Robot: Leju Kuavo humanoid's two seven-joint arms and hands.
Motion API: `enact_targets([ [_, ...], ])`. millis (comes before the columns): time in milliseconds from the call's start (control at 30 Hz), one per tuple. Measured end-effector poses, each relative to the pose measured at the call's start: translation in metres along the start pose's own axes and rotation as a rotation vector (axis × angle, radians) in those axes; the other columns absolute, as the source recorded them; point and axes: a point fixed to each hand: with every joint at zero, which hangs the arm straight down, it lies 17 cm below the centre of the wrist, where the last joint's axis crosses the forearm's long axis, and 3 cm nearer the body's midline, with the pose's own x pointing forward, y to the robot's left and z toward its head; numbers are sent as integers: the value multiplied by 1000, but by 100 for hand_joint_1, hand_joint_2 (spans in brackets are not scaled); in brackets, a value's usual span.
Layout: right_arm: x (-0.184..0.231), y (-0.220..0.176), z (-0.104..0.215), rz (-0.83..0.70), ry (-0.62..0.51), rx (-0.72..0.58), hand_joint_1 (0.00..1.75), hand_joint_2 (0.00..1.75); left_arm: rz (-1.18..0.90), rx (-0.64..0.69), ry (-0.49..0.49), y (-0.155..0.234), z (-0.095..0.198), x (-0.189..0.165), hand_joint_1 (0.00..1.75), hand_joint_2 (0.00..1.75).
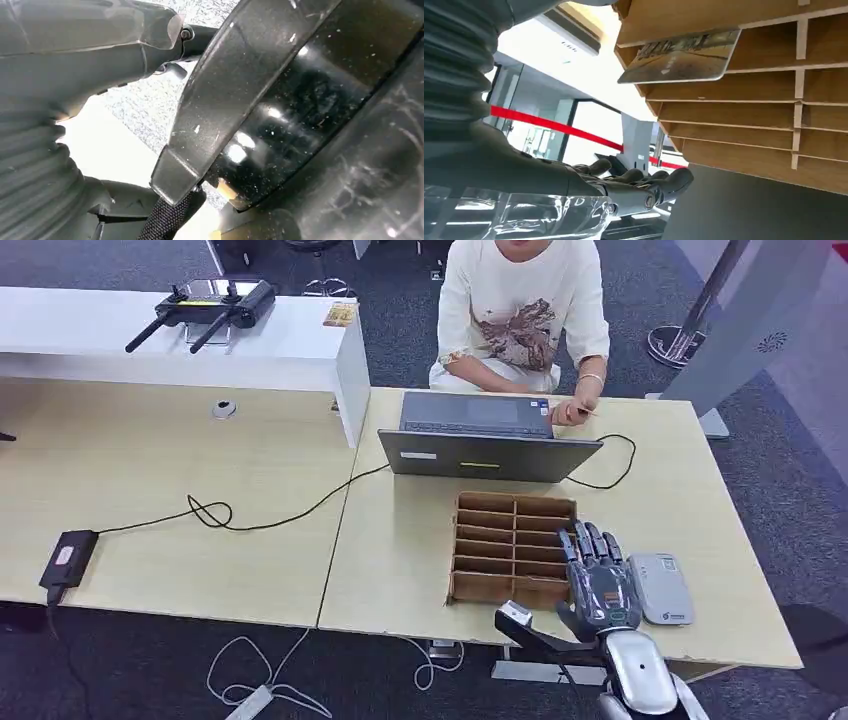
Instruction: Pass the card to the sensor for recognition and then transmit it.
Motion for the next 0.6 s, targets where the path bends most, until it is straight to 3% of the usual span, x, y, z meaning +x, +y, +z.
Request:
enact_targets([
  [600,-1,-8,-1,-18,-10,-38,5,175,-2,0,-5,0,0,0,0,175],
])
